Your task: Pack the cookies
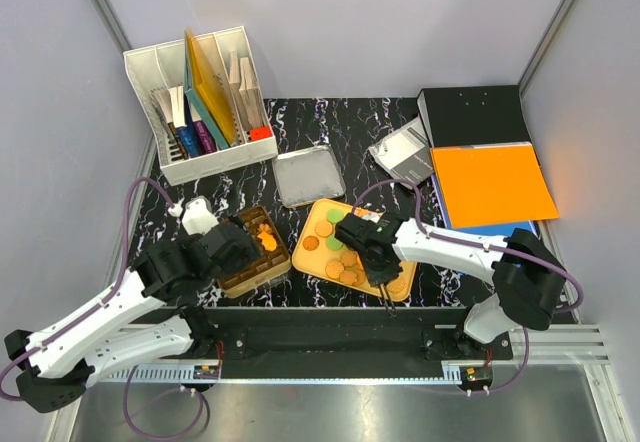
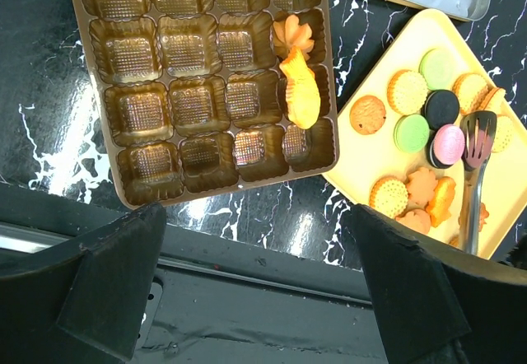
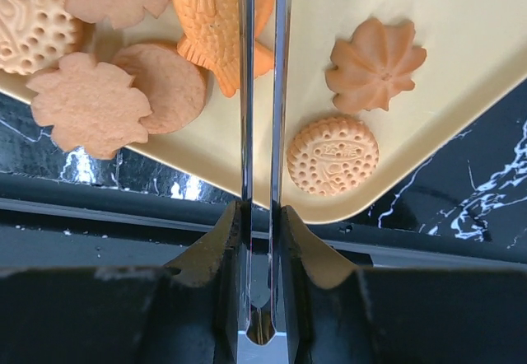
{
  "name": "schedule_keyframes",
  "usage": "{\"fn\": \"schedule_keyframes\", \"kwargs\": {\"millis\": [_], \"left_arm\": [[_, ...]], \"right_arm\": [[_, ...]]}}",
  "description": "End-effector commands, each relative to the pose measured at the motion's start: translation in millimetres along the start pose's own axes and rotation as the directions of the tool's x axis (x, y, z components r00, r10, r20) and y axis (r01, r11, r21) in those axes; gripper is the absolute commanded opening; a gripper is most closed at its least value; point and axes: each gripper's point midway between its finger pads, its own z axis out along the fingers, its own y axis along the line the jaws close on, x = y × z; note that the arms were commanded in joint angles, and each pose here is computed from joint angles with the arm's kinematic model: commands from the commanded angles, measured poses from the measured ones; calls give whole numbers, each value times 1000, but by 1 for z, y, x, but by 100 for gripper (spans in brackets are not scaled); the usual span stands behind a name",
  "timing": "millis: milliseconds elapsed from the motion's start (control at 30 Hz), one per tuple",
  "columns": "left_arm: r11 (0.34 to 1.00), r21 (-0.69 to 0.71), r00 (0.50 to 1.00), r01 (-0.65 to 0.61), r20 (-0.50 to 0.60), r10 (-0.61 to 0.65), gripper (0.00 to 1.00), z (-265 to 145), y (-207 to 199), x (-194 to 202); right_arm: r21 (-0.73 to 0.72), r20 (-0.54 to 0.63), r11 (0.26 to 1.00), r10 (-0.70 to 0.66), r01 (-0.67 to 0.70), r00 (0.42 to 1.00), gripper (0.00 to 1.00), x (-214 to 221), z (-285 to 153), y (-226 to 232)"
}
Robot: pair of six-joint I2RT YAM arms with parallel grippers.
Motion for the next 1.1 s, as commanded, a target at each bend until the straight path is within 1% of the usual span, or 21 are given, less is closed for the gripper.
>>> {"fn": "schedule_keyframes", "kwargs": {"millis": [0,67,233,333,400,633,667,700,767,800,867,900,967,1000,1067], "left_arm": [[999,32,1000,3,-6,-3,99,0,-7,1],[999,32,1000,2,-11,-2,99,0,-7,2],[999,34,1000,8,-18,-7,99,0,-8,3],[999,38,1000,14,-25,-13,99,-1,-8,4],[999,37,999,17,-29,-16,99,0,-7,6],[999,34,998,30,-54,-28,98,1,-5,12],[999,36,998,33,-54,-31,98,1,-5,12],[999,40,998,35,-54,-33,98,0,-5,12],[998,42,998,41,-55,-39,97,0,-4,12],[998,46,998,47,-52,-45,97,-1,-5,11],[998,45,997,52,-51,-49,97,-1,-4,11],[997,46,997,57,-49,-55,97,-1,-4,11],[997,48,997,61,-44,-59,97,-2,-5,9],[997,45,997,59,-44,-57,97,-1,-5,9],[997,44,998,59,-41,-57,97,-2,-6,8]], "right_arm": [[-31,-1,999,22,-22,1000,18,1,10,8],[-26,-17,999,17,-18,1000,21,6,15,7],[-34,-45,999,23,-25,999,35,16,27,7],[-39,-63,999,28,-30,998,42,24,33,7],[-43,-65,998,34,-37,997,44,27,35,6],[-47,-82,998,33,-37,996,43,32,38,6],[-47,-82,998,33,-37,996,41,32,38,6],[-41,-84,998,39,-42,996,32,33,37,5],[-51,-60,996,64,-67,996,23,29,27,5],[-28,-52,997,73,-74,996,22,29,21,-2],[-47,16,993,105,-104,994,21,16,-2,-3],[-8,30,994,108,-108,994,22,16,-11,-14],[-38,101,991,135,-132,986,25,1,-40,-15],[-16,111,991,133,-132,985,27,1,-49,-23],[-46,163,988,151,-145,975,28,-10,-74,-24]]}}
